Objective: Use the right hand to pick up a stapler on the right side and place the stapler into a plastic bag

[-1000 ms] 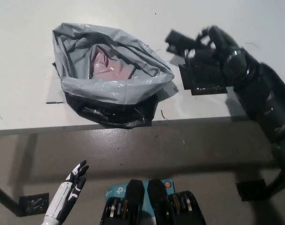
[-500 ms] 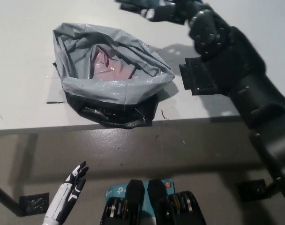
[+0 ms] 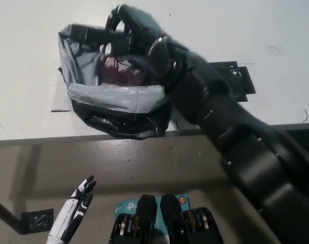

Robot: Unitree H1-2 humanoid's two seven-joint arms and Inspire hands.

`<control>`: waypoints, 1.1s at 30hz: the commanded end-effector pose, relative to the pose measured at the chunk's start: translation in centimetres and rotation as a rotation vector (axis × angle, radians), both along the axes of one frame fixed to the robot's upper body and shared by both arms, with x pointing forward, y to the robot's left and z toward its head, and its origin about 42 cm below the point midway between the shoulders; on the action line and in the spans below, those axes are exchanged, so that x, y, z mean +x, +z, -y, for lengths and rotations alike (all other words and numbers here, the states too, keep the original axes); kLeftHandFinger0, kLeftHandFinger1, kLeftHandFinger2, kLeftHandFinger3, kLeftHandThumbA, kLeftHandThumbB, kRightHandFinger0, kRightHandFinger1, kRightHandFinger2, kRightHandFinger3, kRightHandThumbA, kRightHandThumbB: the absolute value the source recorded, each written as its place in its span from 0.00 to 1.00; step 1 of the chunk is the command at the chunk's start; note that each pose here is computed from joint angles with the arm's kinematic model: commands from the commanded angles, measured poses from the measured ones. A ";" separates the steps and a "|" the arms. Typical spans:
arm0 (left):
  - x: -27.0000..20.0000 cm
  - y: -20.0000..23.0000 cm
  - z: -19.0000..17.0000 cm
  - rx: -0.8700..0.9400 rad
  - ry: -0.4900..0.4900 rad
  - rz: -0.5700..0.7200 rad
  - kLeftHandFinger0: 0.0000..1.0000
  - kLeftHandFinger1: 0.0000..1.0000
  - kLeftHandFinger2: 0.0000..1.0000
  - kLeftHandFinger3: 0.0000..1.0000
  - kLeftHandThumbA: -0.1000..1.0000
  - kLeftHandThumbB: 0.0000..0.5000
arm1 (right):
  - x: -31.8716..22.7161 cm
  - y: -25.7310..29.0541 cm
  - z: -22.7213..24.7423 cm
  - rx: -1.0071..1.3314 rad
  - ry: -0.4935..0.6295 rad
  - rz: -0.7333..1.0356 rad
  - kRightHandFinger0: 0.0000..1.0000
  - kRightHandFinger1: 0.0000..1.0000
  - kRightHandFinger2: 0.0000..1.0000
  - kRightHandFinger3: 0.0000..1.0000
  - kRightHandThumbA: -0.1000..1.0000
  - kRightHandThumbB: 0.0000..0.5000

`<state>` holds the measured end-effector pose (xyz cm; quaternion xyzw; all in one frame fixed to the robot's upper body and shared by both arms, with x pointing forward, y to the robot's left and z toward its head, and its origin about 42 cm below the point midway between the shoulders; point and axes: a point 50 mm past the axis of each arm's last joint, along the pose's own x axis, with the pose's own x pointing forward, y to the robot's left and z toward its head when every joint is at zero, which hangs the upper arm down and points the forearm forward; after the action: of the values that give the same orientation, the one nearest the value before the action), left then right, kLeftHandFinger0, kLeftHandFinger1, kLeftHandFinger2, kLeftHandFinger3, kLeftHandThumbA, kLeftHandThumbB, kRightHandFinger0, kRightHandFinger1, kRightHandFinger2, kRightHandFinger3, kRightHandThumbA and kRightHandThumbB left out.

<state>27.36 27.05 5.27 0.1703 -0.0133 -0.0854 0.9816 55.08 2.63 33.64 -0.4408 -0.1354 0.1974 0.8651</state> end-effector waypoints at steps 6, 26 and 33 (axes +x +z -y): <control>0.3 1.0 0.0 -0.001 -0.019 0.027 1.00 1.00 1.00 1.00 1.00 1.00 | -0.7 0.3 -1.5 -0.005 -0.002 0.125 0.00 0.18 0.41 0.30 0.67 0.60; 0.5 0.9 -0.2 0.007 -0.022 0.038 1.00 1.00 1.00 1.00 1.00 1.00 | 0.1 2.8 -0.9 -0.026 0.102 0.000 1.00 1.00 1.00 1.00 0.92 1.00; 0.5 0.9 0.1 0.015 -0.029 0.038 1.00 1.00 1.00 1.00 1.00 1.00 | 0.0 11.2 0.0 0.205 0.199 0.119 1.00 1.00 1.00 1.00 0.98 0.95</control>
<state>27.50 26.94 5.33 0.1702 -0.0132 -0.0905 0.9812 55.45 1.96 34.81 -0.4040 -0.1279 0.2351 0.8747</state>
